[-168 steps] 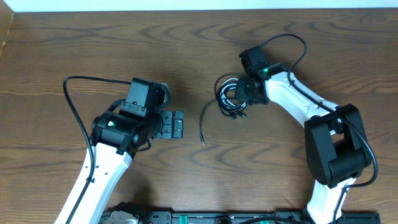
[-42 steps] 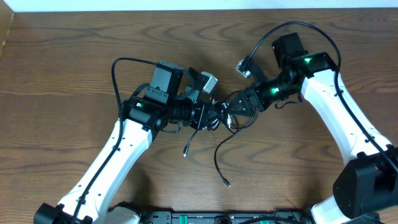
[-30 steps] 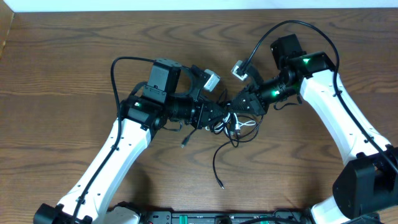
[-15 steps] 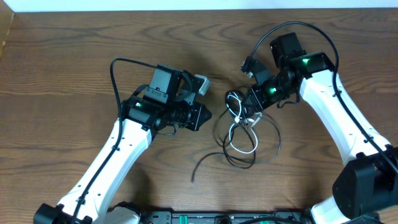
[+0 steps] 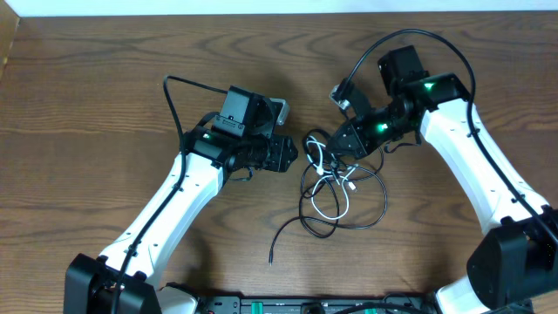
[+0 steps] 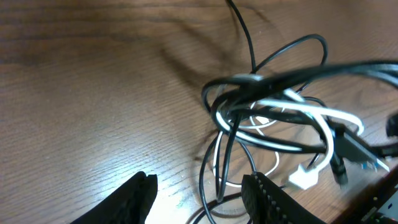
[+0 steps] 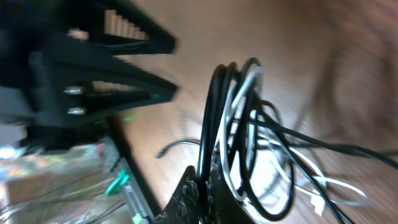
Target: Untangle cables
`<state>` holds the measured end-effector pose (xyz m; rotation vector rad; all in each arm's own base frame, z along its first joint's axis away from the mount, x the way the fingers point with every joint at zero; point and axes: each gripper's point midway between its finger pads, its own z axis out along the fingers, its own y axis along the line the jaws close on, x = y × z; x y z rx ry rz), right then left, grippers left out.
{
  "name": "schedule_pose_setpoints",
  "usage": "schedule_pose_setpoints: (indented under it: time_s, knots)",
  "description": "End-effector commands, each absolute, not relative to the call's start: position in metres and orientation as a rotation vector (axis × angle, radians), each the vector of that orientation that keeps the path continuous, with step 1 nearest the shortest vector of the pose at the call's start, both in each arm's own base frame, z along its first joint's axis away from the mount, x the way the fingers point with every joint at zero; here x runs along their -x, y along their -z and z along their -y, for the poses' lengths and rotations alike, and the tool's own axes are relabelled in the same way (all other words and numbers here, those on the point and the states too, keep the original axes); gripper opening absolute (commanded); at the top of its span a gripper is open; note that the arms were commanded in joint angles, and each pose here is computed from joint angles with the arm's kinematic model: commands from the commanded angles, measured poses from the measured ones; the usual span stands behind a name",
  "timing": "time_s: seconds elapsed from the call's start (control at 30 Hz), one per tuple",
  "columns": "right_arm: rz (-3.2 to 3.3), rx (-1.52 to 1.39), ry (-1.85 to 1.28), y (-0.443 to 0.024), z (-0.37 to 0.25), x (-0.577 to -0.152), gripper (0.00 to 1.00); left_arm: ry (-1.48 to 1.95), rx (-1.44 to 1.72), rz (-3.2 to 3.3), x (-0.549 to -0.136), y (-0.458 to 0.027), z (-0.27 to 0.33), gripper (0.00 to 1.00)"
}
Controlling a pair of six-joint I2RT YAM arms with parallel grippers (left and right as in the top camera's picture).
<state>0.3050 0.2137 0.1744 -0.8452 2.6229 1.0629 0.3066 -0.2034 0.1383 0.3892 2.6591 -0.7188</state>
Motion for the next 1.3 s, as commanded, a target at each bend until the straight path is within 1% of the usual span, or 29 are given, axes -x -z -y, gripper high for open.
schedule_pose_setpoints:
  time_s: [0.0,0.07,0.13,0.23,0.33,0.37,0.43,0.5,0.67,0.7,0.77,0.8,0.83,0.87,0.9,0.93,0.97,1.0,1.03,1.07,1.1,1.13,1.17,1.2,1.23,1.27]
  knots:
    - [-2.574,0.790,-0.919,-0.209,-0.205,-0.308,0.01,0.749,-0.391,-2.654,-0.308,-0.140,0.208,0.51]
    - [-2.498,0.805,-0.934,-0.233,-0.207,-0.300,0.01,0.754,-0.372,-2.657,-0.308,-0.141,0.208,0.51]
    - [-2.267,0.891,-1.081,-0.287,-0.223,-0.278,0.01,0.829,-0.327,-2.630,-0.312,-0.148,0.217,0.61]
    - [-2.181,0.910,-1.070,-0.308,-0.222,-0.269,0.01,1.034,-0.345,-2.558,-0.311,-0.167,0.238,0.62]
    - [-2.239,0.858,-1.000,-0.301,-0.215,-0.275,0.01,1.212,-0.406,-2.459,-0.311,-0.189,0.249,0.62]
    - [-2.264,0.831,-0.980,-0.299,-0.212,-0.277,0.01,1.226,-0.395,-2.434,-0.317,-0.193,0.245,0.62]
    - [-2.266,0.832,-0.984,-0.298,-0.213,-0.276,0.01,1.272,-0.410,-2.378,-0.322,-0.203,0.245,0.62]
    - [-2.251,0.848,-1.049,-0.302,-0.217,-0.270,0.01,1.373,-0.487,-2.267,-0.322,-0.223,0.252,0.62]
    - [-2.149,0.908,-1.263,-0.322,-0.232,-0.252,0.01,1.352,-0.498,-2.200,-0.332,-0.233,0.255,0.62]
    - [-2.133,0.922,-1.281,-0.325,-0.233,-0.249,0.01,1.310,-0.473,-2.202,-0.338,-0.231,0.252,0.62]
    - [-2.134,0.929,-1.251,-0.322,-0.232,-0.252,0.01,1.203,-0.323,-2.263,-0.354,-0.221,0.241,0.62]
    - [-2.254,0.837,-1.019,-0.301,-0.215,-0.274,0.01,1.023,-0.072,-2.360,-0.372,-0.200,0.218,0.62]
    - [-2.421,0.609,-0.677,-0.276,-0.179,-0.304,0.01,0.909,0.064,-2.426,-0.375,-0.184,0.201,0.62]
    - [-2.497,0.427,-0.426,-0.264,-0.146,-0.320,0.01,0.863,0.096,-2.457,-0.373,-0.177,0.195,0.62]
    - [-2.548,0.100,-0.069,-0.254,-0.091,-0.332,0.01,0.814,0.128,-2.519,-0.365,-0.165,0.187,0.62]
    - [-2.524,-0.232,0.299,-0.251,-0.033,-0.327,0.01,0.787,0.119,-2.568,-0.356,-0.157,0.184,0.62]
    - [-2.516,-0.314,0.408,-0.249,-0.017,-0.321,0.02,0.765,0.094,-2.606,-0.349,-0.151,0.182,0.62]
    - [-2.537,-0.374,0.480,-0.241,-0.006,-0.316,0.07,0.746,0.078,-2.639,-0.342,-0.146,0.179,0.62]
    - [-2.621,-0.371,0.425,-0.225,-0.013,-0.312,0.13,0.732,0.075,-2.665,-0.338,-0.143,0.177,0.62]
    - [-2.811,-0.159,0.072,-0.200,-0.066,-0.308,0.01,0.728,0.078,-2.679,-0.335,-0.141,0.176,0.62]
    - [-2.848,0.293,-0.326,-0.195,-0.125,-0.301,0.01,0.727,0.079,-2.684,-0.334,-0.140,0.176,0.62]
    - [-2.761,0.646,-0.601,-0.200,-0.164,-0.289,0.01,0.726,0.079,-2.686,-0.334,-0.140,0.176,0.62]
    - [-2.740,0.707,-0.629,-0.198,-0.172,-0.290,0.01,0.725,0.081,-2.690,-0.333,-0.140,0.175,0.62]
    - [-2.795,0.558,-0.452,-0.188,-0.154,-0.304,0.04,0.721,0.083,-2.702,-0.331,-0.138,0.175,0.62]
    - [-2.827,0.296,-0.101,-0.179,-0.111,-0.325,0.23,0.713,0.071,-2.722,-0.326,-0.136,0.174,0.62]
    - [-2.822,0.191,0.058,-0.177,-0.091,-0.332,0.34,0.701,0.049,-2.741,-0.322,-0.133,0.173,0.62]
